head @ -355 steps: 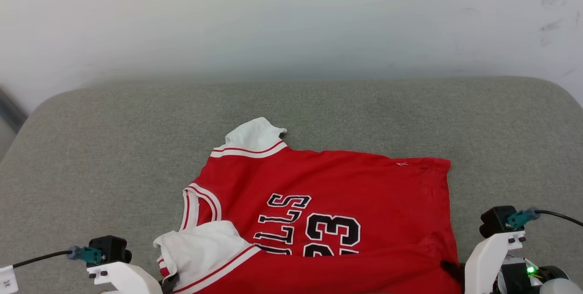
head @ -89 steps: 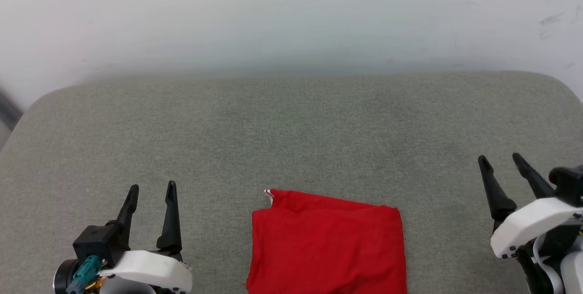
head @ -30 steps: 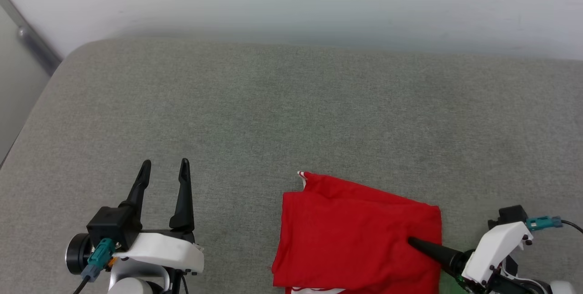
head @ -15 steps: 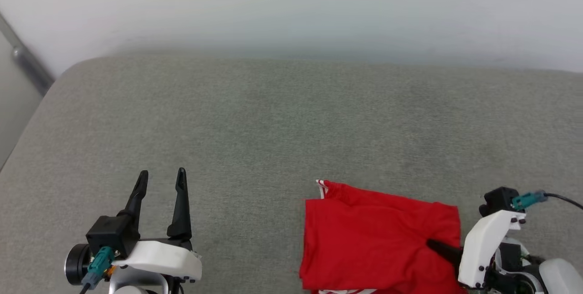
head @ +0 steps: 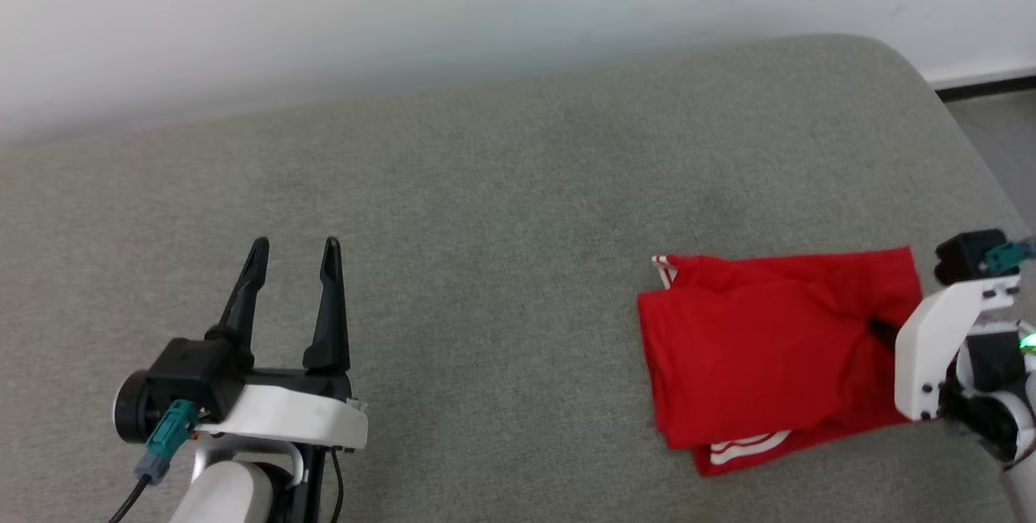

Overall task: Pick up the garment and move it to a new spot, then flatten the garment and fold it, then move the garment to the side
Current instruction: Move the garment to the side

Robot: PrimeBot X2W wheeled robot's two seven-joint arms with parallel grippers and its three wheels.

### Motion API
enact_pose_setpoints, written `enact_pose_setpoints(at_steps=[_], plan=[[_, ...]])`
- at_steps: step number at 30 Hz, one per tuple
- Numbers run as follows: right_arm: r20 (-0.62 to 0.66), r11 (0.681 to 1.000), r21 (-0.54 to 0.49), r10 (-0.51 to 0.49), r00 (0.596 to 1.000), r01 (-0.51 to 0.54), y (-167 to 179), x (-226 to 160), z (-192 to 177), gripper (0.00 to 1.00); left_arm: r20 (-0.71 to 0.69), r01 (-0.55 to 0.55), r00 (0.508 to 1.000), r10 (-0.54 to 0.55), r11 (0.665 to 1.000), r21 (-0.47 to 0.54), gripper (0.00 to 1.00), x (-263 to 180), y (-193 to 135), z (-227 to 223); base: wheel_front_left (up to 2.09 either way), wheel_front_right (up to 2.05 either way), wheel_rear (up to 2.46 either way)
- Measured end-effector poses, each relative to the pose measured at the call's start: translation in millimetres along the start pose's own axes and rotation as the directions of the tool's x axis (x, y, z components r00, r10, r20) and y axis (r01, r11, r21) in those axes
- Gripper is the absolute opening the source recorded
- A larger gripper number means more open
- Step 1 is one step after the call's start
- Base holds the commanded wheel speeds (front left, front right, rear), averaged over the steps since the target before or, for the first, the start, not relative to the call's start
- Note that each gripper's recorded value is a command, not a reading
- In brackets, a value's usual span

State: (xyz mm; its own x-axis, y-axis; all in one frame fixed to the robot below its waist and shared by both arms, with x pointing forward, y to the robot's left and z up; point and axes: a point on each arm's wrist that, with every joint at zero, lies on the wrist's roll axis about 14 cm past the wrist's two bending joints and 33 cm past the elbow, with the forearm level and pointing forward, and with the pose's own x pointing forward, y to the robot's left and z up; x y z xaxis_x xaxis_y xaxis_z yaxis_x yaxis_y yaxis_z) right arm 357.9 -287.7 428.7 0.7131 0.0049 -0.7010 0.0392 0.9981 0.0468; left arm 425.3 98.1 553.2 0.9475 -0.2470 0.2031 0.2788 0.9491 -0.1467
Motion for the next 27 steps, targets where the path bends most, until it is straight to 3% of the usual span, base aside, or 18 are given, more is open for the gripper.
enact_pose_setpoints(at_steps=[7, 14, 17, 22, 23, 24, 27], plan=[[0.067, 0.973, -0.007, -0.228, 0.971, 0.229, -81, 10, 31, 0.0, -0.024, 0.14, 0.99, -0.14, 0.99, -0.012, 1.0, 54, -24, -32, 0.0, 0.0, 0.0], [0.101, 0.885, -0.011, -0.462, 0.881, 0.465, -163, 15, 44, 0.0, -0.068, 0.222, 0.972, -0.223, 0.975, -0.022, 1.0, 96, -31, -79, 0.0, 0.0, 0.0], [0.134, 0.85, -0.013, -0.52, 0.843, 0.527, -183, 20, 51, 0.0, -0.086, 0.238, 0.967, -0.241, 0.971, -0.035, 1.0, 106, -31, -98, 0.0, 0.0, 0.0], [0.209, 0.827, -0.011, -0.548, 0.81, 0.562, -189, 43, 59, 0.01, -0.123, 0.25, 0.959, -0.255, 0.967, -0.051, 1.0, 115, -29, -127, 0.0, 0.0, 0.0], [0.205, 0.823, -0.02, -0.553, 0.808, 0.568, -190, 48, 55, 0.38, -0.133, 0.249, 0.958, -0.254, 0.967, -0.055, 1.0, 114, -27, -133, 0.0, 0.0, 0.0], [0.207, 0.821, -0.026, -0.554, 0.806, 0.571, -189, 53, 52, 1.0, -0.146, 0.246, 0.957, -0.252, 0.967, -0.057, 1.0, 113, -25, -139, 0.0, 0.0, 0.0], [0.197, 0.826, -0.022, -0.548, 0.813, 0.563, -182, 71, 39, 1.0, -0.166, 0.236, 0.956, -0.242, 0.97, -0.054, 1.0, 113, -19, -149, 0.0, 0.0, 0.0]])
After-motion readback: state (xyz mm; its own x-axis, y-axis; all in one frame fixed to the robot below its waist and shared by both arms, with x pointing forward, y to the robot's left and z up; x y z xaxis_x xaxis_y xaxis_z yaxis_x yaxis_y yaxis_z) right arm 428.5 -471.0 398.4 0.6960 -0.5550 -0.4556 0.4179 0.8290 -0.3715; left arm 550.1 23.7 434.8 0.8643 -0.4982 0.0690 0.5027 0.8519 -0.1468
